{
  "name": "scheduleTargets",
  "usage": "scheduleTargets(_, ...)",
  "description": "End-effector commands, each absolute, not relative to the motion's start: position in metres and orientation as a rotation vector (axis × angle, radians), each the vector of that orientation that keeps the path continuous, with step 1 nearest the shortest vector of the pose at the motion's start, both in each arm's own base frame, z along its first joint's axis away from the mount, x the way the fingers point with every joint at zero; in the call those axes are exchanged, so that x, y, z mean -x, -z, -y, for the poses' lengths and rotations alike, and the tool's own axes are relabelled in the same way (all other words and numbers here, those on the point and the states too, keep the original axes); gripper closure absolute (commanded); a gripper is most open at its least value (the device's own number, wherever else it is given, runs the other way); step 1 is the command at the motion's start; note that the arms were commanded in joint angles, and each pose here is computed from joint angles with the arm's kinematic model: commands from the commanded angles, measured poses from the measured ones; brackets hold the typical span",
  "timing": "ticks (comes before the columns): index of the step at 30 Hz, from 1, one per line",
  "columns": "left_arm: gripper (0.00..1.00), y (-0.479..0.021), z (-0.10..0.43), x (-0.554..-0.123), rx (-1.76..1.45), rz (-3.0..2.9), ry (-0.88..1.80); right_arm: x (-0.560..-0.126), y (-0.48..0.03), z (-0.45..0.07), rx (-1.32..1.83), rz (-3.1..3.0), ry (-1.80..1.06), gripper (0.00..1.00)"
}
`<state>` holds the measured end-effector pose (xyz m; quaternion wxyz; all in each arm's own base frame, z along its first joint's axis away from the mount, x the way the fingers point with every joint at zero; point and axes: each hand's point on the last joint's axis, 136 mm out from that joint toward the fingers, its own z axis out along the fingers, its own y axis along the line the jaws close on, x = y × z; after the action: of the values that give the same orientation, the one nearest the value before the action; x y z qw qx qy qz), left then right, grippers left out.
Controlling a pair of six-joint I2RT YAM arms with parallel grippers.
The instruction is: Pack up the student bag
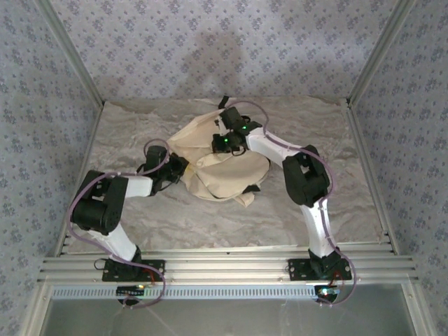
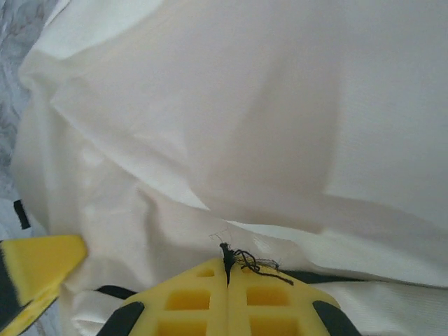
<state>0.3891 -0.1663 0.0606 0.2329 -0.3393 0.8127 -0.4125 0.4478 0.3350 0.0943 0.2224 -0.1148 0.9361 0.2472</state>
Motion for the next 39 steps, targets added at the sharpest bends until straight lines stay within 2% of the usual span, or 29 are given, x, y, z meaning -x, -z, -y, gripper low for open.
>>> scheduleTargets(1,1.00,-0.049,0.150,-0.375,0.949,-2.295,1.048,-0.474,-0.104,-0.277,0.210,-2.542,-0.497,1.00)
scheduleTargets(10,1.00,-0.055,0.128,-0.370,0.967,-2.285,0.998,-0.508,-0.101,-0.198,0.082,-2.517,-0.260,1.00)
scheduleTargets(17,1.00,-0.056,0.109,-0.369,0.996,-2.273,0.959,-0.517,-0.110,-0.145,-0.007,-2.488,-0.138,1.00)
scheduleTargets(21,1.00,-0.057,0.098,-0.371,1.017,-2.254,0.947,-0.519,-0.122,-0.137,-0.014,-2.449,-0.139,1.00)
scheduleTargets(29,1.00,-0.069,0.090,-0.375,1.009,-2.232,0.950,-0.518,-0.116,-0.135,0.034,-2.449,-0.112,1.00)
scheduleTargets(32,1.00,-0.072,0.082,-0.373,1.016,-2.219,0.950,-0.524,-0.108,-0.128,0.059,-2.436,-0.089,1.00)
scheduleTargets(37,1.00,-0.079,0.076,-0.371,0.978,-2.235,0.960,-0.531,-0.086,-0.133,0.058,-2.459,-0.216,1.00)
scheduleTargets(39,0.81,-0.088,0.083,-0.374,0.906,-2.261,0.990,-0.523,-0.086,-0.149,0.088,-2.465,-0.275,1.00)
